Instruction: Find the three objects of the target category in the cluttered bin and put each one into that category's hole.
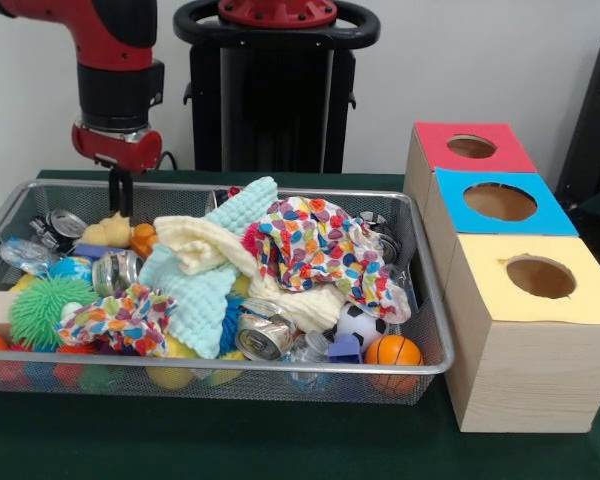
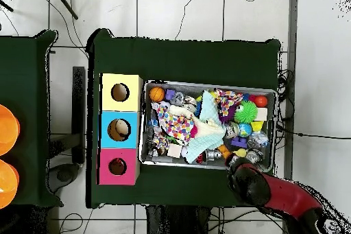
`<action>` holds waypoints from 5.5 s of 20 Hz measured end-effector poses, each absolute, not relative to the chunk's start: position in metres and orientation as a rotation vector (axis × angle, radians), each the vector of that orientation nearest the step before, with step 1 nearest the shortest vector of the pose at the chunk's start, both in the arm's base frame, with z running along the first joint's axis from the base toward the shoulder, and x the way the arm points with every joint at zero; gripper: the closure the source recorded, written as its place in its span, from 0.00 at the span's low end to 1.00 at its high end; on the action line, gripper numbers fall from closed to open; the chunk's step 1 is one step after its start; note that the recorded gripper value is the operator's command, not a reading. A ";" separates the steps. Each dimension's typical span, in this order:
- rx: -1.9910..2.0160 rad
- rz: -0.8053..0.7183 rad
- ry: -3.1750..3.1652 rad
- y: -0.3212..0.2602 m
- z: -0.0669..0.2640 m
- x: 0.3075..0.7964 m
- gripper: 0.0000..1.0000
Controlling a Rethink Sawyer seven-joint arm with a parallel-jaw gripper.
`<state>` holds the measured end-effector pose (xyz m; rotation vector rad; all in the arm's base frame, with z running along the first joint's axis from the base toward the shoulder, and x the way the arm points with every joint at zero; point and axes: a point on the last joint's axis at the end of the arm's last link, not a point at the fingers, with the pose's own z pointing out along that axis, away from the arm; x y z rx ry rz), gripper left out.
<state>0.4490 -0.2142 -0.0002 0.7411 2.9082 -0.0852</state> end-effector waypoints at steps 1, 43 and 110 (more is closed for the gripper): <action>0.740 -0.086 2.910 -0.211 0.002 0.452 1.00; 0.963 -0.061 2.831 -0.221 0.004 0.496 0.00; 0.975 -0.085 2.752 -0.236 -0.020 0.425 1.00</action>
